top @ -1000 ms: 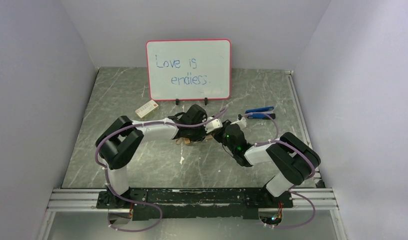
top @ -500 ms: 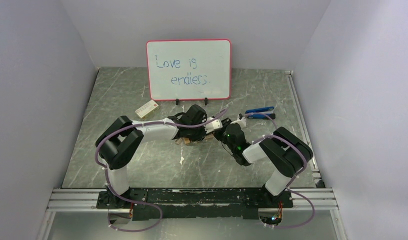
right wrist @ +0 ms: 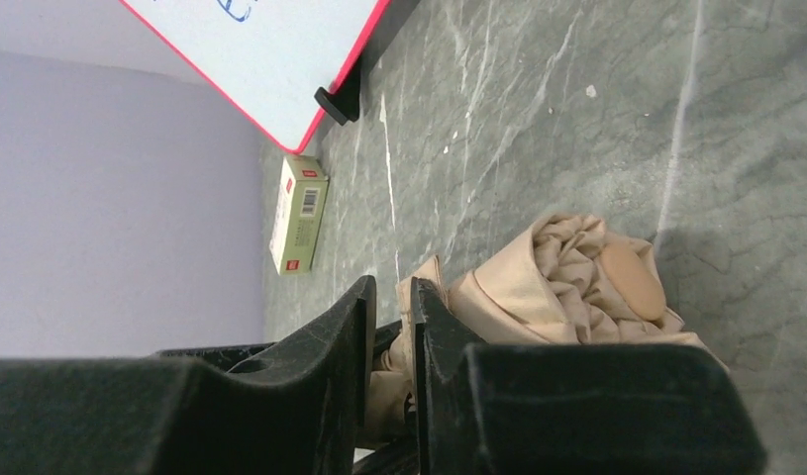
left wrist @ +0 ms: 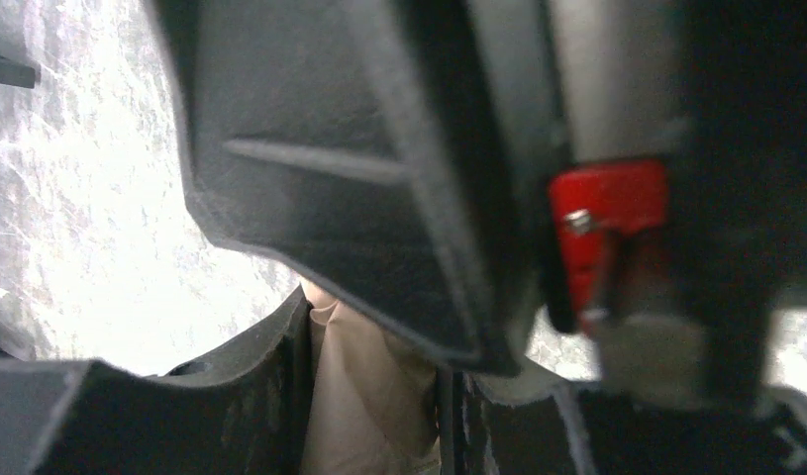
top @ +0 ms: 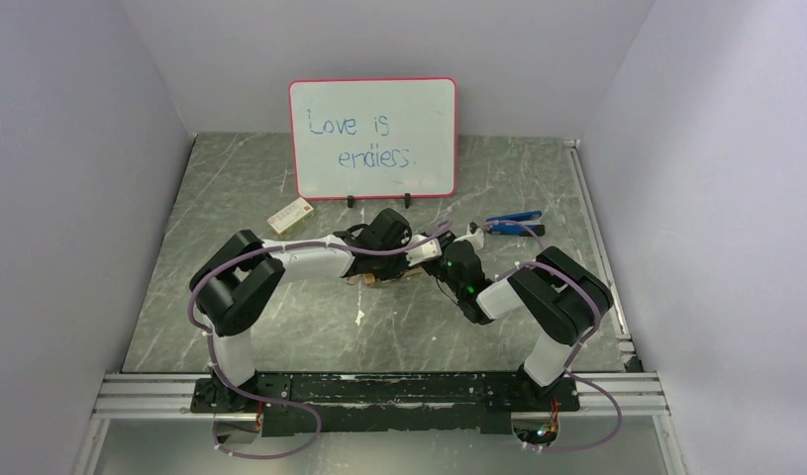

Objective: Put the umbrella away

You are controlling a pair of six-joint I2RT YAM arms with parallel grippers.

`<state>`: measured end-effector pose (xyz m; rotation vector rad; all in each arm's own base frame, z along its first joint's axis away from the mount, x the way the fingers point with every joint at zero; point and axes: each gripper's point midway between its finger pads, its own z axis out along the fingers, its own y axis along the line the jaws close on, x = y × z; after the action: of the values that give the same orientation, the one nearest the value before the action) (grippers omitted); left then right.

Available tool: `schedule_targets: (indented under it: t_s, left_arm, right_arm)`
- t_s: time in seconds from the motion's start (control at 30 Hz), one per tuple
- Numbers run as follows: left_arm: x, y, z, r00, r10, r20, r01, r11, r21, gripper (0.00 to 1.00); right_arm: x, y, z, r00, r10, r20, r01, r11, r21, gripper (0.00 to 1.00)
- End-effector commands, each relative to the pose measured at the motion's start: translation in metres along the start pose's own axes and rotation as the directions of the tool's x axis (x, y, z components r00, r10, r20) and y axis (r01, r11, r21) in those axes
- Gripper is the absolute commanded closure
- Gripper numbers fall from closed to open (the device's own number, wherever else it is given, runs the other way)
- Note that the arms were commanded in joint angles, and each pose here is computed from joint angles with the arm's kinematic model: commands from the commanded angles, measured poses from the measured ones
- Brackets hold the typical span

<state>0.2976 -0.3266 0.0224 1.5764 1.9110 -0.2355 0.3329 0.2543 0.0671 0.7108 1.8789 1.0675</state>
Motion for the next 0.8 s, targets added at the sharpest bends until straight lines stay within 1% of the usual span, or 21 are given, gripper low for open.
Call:
schedule_targets:
  t_s: [0.0, 0.1, 0.17, 0.33, 0.43, 0.5, 0.57, 0.63, 0.77]
  left_arm:
    - [0.084, -0.058, 0.006, 0.959, 0.075, -0.272, -0.028, 0.985, 0.172, 0.95]
    - [0.082, -0.058, 0.006, 0.958, 0.086, -0.272, -0.05, 0.989, 0.136, 0.95]
    - [0.082, -0.061, 0.006, 0.96, 0.089, -0.267, -0.056, 0.99, 0.128, 0.95]
    - [0.082, -0.058, 0.004, 0.957, 0.113, -0.268, -0.1, 0.993, 0.061, 0.95]
    - [0.082, -0.058, 0.004, 0.955, 0.122, -0.27, -0.115, 0.993, 0.041, 0.95]
    - [0.083, -0.056, 0.004, 0.954, 0.121, -0.275, -0.118, 0.993, 0.028, 0.95]
    - [0.084, -0.055, 0.003, 0.954, 0.119, -0.275, -0.119, 0.993, 0.019, 0.95]
    - [0.086, -0.056, 0.002, 0.954, 0.121, -0.273, -0.121, 0.992, 0.017, 0.95]
    - [0.086, -0.057, 0.001, 0.956, 0.132, -0.261, -0.133, 0.991, 0.013, 0.95]
  right_arm:
    - [0.02, -0.03, 0.004, 0.995, -0.026, -0.098, 0.037, 0.994, 0.107, 0.77]
    - [0.031, -0.043, 0.003, 0.989, -0.018, -0.148, 0.041, 0.987, 0.158, 0.76]
    - [0.035, -0.052, 0.0, 0.987, 0.001, -0.16, 0.03, 0.982, 0.189, 0.76]
    - [0.042, -0.081, -0.008, 0.983, 0.03, -0.181, 0.027, 0.952, 0.306, 0.82]
    - [0.043, -0.09, -0.013, 0.982, 0.036, -0.183, 0.03, 0.939, 0.341, 0.85]
    - [0.035, -0.089, -0.017, 0.987, 0.029, -0.157, 0.027, 0.939, 0.342, 0.86]
    - [0.02, -0.083, -0.021, 0.994, 0.01, -0.105, 0.025, 0.946, 0.324, 0.85]
    - [0.002, -0.074, -0.027, 0.998, -0.038, -0.051, 0.052, 0.951, 0.305, 0.84]
    - [-0.034, -0.062, -0.042, 0.987, -0.154, 0.037, 0.134, 0.937, 0.324, 0.77]
